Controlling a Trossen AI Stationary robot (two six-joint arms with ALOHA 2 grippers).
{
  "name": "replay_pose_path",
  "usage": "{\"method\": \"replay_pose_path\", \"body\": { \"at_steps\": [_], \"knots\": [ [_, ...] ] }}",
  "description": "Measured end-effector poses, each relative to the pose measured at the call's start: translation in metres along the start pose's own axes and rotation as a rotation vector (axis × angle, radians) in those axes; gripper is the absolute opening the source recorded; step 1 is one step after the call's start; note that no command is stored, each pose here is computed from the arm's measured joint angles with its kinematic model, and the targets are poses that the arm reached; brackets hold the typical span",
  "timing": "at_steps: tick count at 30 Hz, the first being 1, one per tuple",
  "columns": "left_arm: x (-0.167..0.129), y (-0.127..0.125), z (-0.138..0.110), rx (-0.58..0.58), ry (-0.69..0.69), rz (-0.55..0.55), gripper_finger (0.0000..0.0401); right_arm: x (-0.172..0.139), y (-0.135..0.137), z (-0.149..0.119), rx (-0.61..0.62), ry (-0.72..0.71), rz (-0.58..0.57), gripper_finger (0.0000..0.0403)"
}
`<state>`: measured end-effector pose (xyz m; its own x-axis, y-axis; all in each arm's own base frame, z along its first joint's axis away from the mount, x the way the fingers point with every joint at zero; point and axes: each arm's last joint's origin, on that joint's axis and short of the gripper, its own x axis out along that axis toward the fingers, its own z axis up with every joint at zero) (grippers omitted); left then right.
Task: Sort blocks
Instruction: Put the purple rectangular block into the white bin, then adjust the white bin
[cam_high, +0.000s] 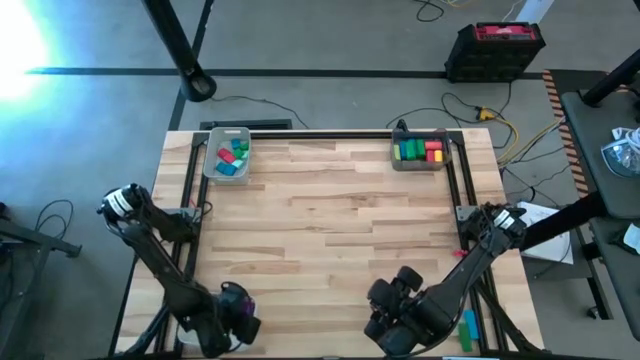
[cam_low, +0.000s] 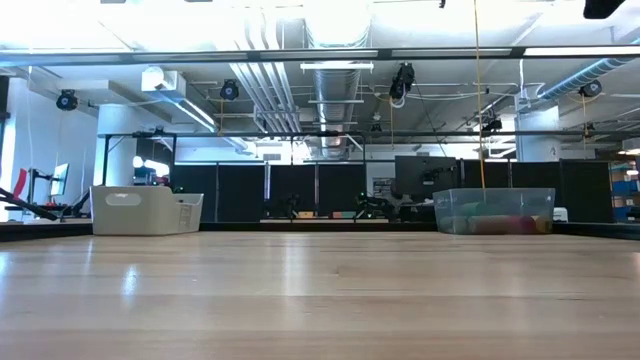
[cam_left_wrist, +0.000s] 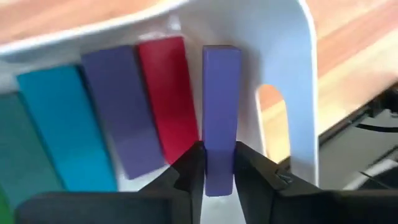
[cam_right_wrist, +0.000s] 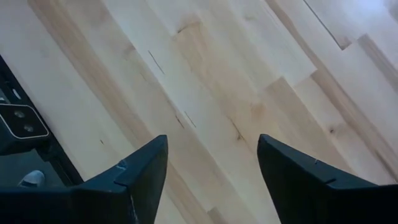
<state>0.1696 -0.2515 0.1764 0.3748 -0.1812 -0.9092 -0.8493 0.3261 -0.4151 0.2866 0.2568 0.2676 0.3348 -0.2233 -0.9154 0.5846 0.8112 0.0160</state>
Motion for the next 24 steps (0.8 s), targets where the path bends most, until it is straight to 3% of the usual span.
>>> {"method": "replay_pose_path", "body": {
  "at_steps": [9,15,18,22,24],
  "knots": [
    [0.008,-0.009,-0.007,0.019,0.048,-0.081,0.0122,0.004,-0.002,0.01,-0.018,0.008,-0.007,0.0242],
    [0.008,-0.008,-0.006,0.025,0.041,-0.073,0.013,0.005,0.0,0.012,-0.03,0.005,0.021,0.0232],
    [0.005,-0.01,-0.005,0.038,0.019,-0.106,0.0126,0.0,-0.003,0.013,-0.037,0.11,0.058,0.0227],
    [-0.028,-0.035,-0.011,0.206,-0.009,-0.23,0.0119,-0.025,-0.015,0.018,0.105,0.27,0.119,0.023],
    [-0.048,-0.043,-0.009,0.297,-0.044,-0.209,0.0115,-0.035,-0.018,0.014,0.155,0.326,0.144,0.0238]
  ]
}}
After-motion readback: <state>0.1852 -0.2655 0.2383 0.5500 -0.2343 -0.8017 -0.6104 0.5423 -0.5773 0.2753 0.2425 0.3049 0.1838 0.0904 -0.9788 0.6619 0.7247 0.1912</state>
